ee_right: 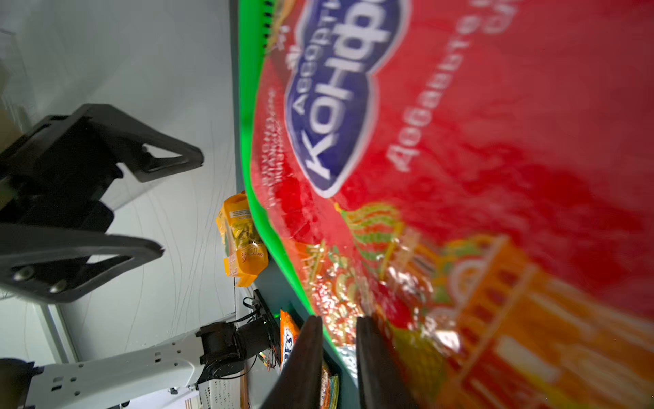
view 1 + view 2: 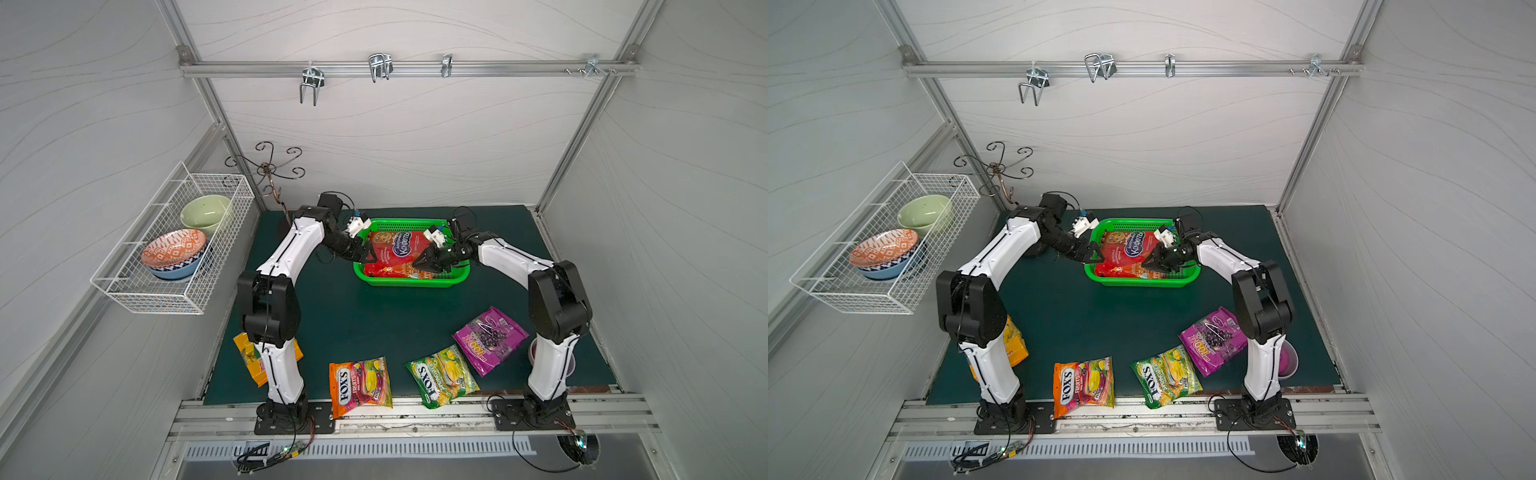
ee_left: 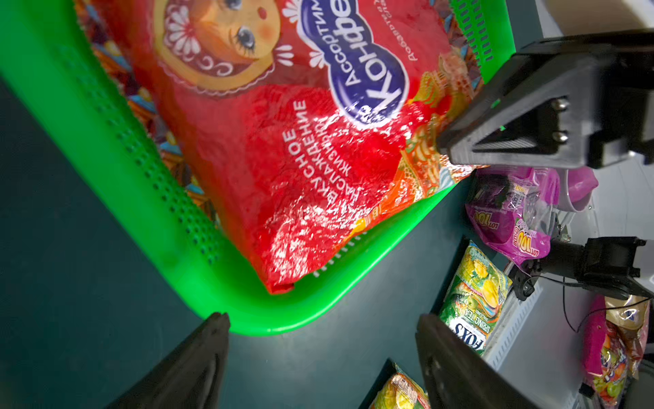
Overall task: Put the candies in the basket
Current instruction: Place the candy in the basket.
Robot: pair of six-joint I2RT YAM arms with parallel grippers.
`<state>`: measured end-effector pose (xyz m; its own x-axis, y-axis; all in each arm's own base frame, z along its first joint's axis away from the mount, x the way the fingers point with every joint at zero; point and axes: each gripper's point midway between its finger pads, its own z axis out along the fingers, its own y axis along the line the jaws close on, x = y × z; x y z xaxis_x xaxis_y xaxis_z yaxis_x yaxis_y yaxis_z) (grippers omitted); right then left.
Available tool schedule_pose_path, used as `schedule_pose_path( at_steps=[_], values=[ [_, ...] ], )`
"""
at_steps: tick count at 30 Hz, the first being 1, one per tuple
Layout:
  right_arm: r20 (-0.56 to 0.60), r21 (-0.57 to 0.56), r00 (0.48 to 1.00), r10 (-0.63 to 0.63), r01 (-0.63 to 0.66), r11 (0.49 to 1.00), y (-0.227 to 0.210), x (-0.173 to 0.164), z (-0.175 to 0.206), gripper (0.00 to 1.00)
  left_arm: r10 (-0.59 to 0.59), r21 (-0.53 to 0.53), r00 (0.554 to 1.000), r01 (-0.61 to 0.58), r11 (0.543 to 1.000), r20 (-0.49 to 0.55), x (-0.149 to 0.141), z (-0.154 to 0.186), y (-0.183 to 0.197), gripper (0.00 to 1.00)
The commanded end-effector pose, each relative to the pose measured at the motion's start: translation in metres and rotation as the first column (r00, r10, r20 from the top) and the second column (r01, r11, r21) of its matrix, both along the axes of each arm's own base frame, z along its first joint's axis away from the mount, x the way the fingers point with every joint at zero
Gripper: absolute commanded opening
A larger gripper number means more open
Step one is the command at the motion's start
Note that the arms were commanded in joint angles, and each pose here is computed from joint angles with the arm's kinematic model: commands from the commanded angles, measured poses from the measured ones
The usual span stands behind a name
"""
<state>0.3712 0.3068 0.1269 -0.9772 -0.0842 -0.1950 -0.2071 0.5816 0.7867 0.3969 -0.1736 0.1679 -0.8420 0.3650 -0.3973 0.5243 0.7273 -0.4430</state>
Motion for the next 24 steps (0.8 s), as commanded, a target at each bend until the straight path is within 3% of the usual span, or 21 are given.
schedule_pose_path(
  at_steps=[1,5,11,19,22,24],
  values=[
    [-0.047,-0.061,0.999,-0.020,0.017,0.998,-0.015,0.003,-0.031,0.21,-0.050,-0.074,0.995,0.057,0.996,0.091,0.022,0.007,-0.026,0.86],
    [-0.046,-0.109,0.998,-0.031,0.026,0.994,-0.023,0.006,-0.049,0.22,-0.088,-0.110,0.993,0.096,0.989,0.078,0.025,-0.007,-0.041,0.85],
    [-0.028,-0.115,0.999,-0.022,0.019,0.993,-0.022,0.009,-0.048,0.22,-0.117,-0.020,0.992,0.118,0.993,0.052,0.025,-0.040,-0.044,0.83],
    [0.066,-0.075,0.998,0.002,0.003,0.997,-0.017,-0.004,-0.003,0.24,-0.162,0.121,0.984,0.152,0.981,0.074,0.017,-0.064,-0.024,0.81],
    [0.136,-0.102,0.991,-0.015,0.029,0.994,-0.027,-0.001,0.022,0.26,-0.178,0.123,0.982,0.168,0.978,0.070,0.011,-0.066,-0.022,0.81],
    [0.219,-0.140,0.976,-0.013,0.045,0.989,-0.036,0.001,0.047,0.30,-0.114,0.100,0.992,0.108,0.989,0.051,0.014,-0.054,-0.024,0.83]
  ],
)
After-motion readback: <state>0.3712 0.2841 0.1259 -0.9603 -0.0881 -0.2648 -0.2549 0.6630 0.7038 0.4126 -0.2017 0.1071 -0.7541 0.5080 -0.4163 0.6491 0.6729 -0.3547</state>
